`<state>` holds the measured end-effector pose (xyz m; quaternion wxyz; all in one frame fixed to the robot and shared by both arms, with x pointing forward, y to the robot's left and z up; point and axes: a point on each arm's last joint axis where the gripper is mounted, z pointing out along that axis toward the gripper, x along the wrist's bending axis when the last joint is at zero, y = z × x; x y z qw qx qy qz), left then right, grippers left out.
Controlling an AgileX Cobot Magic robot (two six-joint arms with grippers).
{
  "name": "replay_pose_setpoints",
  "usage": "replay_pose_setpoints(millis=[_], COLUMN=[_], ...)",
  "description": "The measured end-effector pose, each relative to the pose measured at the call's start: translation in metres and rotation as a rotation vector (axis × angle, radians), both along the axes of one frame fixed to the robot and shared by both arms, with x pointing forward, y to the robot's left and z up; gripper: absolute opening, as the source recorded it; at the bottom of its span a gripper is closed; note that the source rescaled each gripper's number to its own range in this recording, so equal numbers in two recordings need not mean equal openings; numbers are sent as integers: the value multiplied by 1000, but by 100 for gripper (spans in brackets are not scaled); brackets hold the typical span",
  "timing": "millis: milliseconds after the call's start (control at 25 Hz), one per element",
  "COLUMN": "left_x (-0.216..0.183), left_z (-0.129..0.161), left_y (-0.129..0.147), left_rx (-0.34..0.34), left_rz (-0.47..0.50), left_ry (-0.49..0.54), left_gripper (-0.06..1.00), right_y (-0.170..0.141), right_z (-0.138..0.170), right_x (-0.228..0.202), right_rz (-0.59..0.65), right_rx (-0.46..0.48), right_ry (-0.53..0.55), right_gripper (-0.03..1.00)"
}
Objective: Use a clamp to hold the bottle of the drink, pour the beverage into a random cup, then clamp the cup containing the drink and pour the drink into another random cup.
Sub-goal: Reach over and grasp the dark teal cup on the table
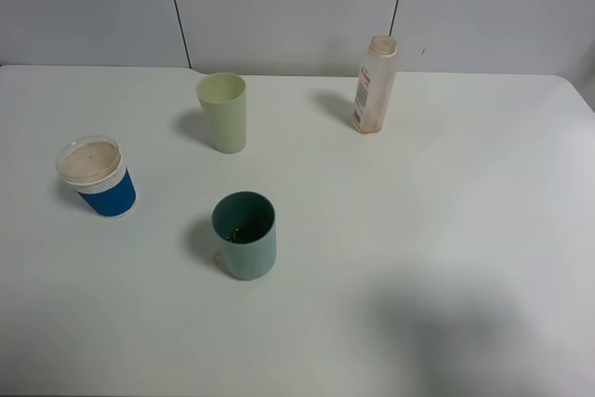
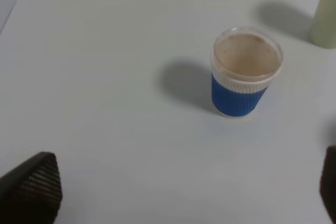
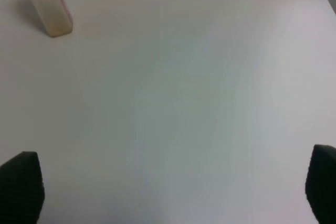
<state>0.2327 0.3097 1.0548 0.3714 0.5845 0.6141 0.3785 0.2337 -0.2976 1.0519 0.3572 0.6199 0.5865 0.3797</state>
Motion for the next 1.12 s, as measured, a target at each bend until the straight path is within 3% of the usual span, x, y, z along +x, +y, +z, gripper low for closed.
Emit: replay_pose_setpoints(millis=[1120], left_x=[0], left_z=[0], left_y=[0], left_rx=[0], left_rz=[0], left_ry=[0], left_gripper=[100], right_y=[0], right_z=[0], right_x=[0], right_rz=[0], right_rx=[0], right_ry=[0], right_gripper=[100])
